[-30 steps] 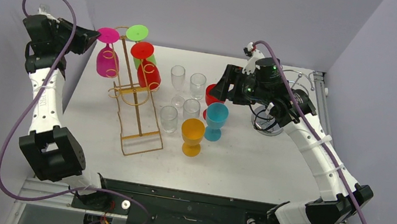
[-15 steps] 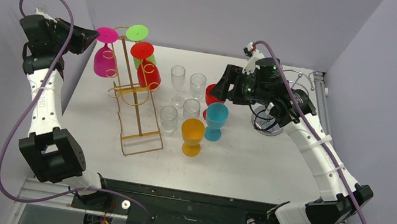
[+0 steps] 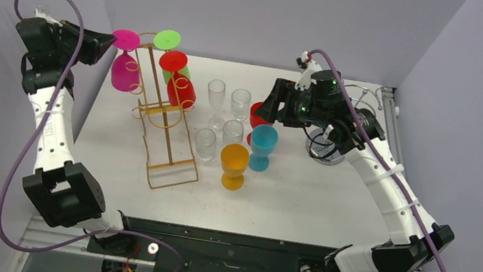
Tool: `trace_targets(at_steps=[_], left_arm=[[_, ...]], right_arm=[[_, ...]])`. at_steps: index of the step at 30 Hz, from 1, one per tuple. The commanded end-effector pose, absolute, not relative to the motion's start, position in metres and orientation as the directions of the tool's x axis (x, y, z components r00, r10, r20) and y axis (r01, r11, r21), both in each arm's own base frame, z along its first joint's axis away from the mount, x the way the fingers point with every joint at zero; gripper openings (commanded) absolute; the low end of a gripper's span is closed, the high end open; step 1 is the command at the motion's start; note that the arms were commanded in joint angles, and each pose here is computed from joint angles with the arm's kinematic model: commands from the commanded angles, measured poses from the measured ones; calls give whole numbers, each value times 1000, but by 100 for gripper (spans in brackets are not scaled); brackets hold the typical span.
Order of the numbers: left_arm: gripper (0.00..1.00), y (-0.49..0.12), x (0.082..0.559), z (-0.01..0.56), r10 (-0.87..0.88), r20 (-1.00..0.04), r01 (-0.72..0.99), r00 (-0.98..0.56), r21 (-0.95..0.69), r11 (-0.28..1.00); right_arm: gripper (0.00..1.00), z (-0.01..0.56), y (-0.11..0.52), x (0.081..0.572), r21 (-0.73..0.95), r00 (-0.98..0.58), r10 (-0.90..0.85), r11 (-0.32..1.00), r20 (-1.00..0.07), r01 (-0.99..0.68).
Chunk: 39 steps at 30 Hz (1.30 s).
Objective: Take the wine glass off the wine glass rack
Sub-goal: Pick up the wine glass from the wine rack.
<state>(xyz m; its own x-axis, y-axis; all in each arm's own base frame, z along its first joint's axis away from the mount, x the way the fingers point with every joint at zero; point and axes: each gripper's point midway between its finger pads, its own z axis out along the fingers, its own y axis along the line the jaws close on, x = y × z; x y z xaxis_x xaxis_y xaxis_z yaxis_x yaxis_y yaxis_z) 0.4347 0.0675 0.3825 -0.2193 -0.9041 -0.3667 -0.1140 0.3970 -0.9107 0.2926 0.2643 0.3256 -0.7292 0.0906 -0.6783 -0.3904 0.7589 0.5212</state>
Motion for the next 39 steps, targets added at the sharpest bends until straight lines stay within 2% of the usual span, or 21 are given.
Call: trace_targets(at_steps=[1, 39], left_arm=[[0, 71, 421, 432, -887, -438, -2, -147, -896, 443], [0, 84, 431, 425, -908, -404, 15, -114, -914, 405]], right_arm=[[62, 342, 255, 290, 519, -693, 122, 756, -710, -399], [62, 343, 251, 287, 514, -693, 126, 765, -710, -387]])
